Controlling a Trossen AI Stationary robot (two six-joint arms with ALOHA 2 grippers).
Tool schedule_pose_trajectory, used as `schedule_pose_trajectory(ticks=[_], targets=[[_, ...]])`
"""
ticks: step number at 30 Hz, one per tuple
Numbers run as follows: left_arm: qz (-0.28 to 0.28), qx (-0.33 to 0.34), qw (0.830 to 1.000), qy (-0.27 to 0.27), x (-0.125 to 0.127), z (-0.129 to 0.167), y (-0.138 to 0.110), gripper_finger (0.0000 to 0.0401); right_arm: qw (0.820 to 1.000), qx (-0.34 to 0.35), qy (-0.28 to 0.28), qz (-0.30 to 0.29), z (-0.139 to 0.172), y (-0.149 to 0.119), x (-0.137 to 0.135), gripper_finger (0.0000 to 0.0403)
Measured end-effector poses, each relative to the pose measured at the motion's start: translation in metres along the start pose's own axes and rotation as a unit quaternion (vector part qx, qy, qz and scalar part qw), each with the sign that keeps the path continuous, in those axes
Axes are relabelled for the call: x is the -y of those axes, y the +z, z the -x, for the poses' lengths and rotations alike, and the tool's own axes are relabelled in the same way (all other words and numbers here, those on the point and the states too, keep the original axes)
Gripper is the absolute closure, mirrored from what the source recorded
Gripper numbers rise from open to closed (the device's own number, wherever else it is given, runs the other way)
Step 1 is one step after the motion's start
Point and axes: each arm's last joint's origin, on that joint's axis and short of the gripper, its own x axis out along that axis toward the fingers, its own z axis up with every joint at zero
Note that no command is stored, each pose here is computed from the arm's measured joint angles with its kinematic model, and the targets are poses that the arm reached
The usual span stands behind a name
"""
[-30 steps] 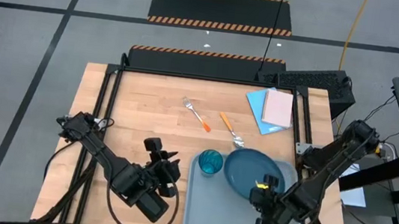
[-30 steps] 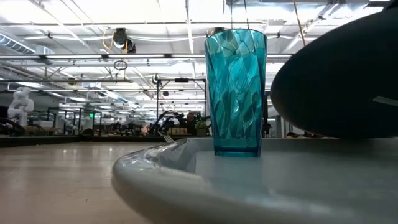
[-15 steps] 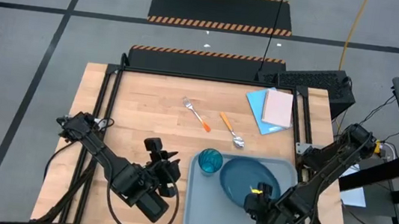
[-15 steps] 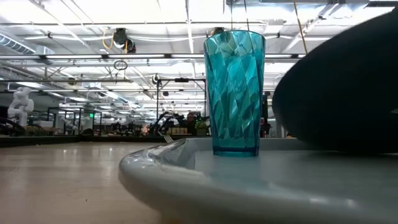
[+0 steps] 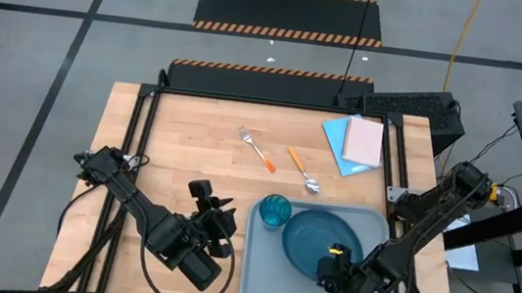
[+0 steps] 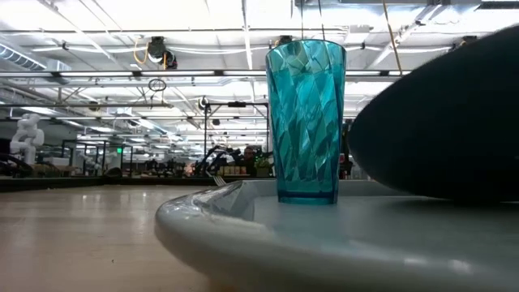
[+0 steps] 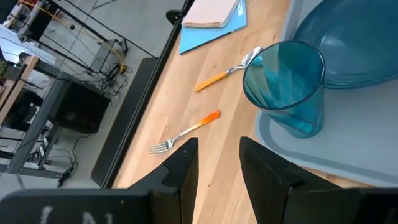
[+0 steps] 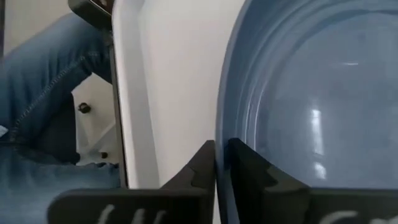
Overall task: Pick and place plate/cup/fork/spoon on tray
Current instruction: Put the blue plate on the center of the gray tray
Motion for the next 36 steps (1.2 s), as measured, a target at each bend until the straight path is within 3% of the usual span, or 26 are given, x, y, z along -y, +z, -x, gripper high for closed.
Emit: schedule_pose_trajectory(ticks=[8,13,20,29,36], targets=[[0.001,-0.001,1.0,0.001,0.0,-0.001,0.0,0.0281,0.999,0.005,0.036,-0.009,-0.011,-0.008,0.004,0.0313],[0.002,-0.001,1.0,0.001,0.0,-0.001,0.0,0.0281,0.998,0.005,0.066,-0.02,-0.016,-0.011,0.005,0.0291],[0.006,-0.001,1.0,0.001,-0.001,-0.001,0.0,0.0281,0.997,-0.004,0.07,-0.017,-0.018,-0.019,0.007,0.029],[0.01,-0.004,1.0,0.006,-0.003,-0.005,0.002,0.0281,0.999,-0.004,-0.03,-0.02,-0.021,-0.026,0.024,0.0302],[0.009,-0.004,1.0,0.005,-0.003,-0.005,0.002,0.0281,0.999,-0.033,0.01,-0.031,-0.035,-0.044,0.031,0.0333]])
